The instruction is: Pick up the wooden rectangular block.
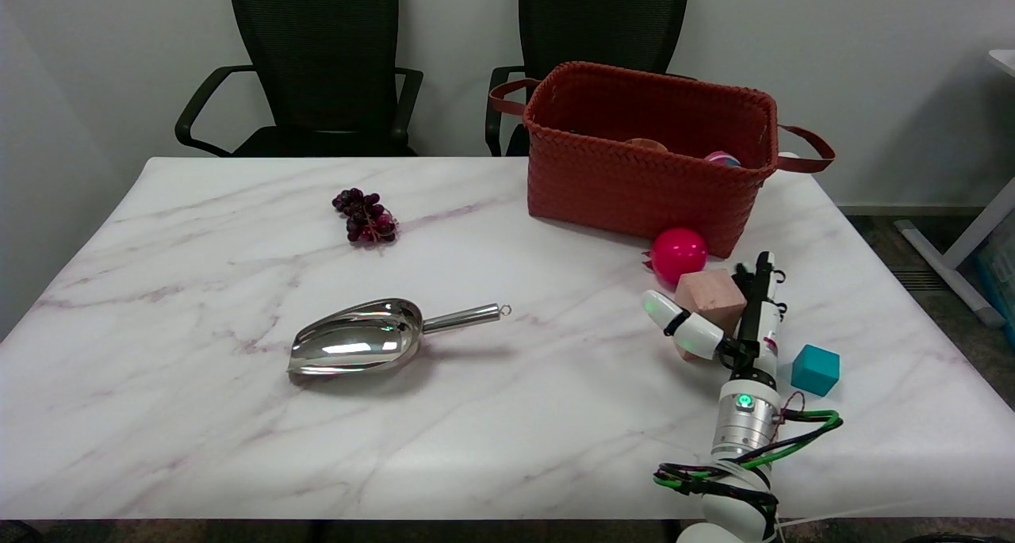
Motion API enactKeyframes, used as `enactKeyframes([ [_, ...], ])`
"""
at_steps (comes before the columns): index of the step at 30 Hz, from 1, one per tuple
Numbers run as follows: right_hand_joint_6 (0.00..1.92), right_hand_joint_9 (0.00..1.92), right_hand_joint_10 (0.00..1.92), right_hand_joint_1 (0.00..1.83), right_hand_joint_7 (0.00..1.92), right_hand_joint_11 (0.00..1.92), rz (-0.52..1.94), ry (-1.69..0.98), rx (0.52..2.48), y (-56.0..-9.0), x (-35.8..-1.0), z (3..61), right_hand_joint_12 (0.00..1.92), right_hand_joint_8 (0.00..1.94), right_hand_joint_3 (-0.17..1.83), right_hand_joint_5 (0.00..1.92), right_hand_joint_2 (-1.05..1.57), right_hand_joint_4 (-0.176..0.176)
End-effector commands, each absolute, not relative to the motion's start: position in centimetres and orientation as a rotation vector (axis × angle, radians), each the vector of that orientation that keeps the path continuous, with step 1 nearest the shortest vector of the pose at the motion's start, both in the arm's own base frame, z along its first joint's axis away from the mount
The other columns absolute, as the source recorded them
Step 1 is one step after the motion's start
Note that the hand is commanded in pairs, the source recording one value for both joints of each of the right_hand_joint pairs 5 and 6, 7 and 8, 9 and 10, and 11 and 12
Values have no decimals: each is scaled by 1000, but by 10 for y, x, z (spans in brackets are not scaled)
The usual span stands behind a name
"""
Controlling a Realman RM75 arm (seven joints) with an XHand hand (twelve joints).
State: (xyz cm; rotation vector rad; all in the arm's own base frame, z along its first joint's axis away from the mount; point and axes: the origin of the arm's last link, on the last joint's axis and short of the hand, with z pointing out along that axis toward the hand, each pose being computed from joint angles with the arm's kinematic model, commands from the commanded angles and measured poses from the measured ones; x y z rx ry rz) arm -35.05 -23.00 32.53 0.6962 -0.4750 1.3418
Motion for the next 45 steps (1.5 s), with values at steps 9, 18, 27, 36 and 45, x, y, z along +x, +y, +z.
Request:
enactKeyframes([
  [9,657,691,691,1154,833,459,1348,-499,703,-231,-351,318,459,833,425,657,435,0],
  [18,1347,971,971,1215,1204,711,1361,-486,699,-230,-348,318,711,1204,688,1347,647,0],
  [27,1394,1154,1154,1170,1322,915,1407,-470,764,-238,-332,311,915,1322,841,1394,831,0],
  [36,1378,1227,1227,1164,1357,1221,1485,-438,868,-254,-303,304,1221,1357,810,1378,929,0],
  [45,1340,1227,1227,1160,1366,1254,1557,-390,948,-277,-274,305,1254,1366,811,1340,958,0],
])
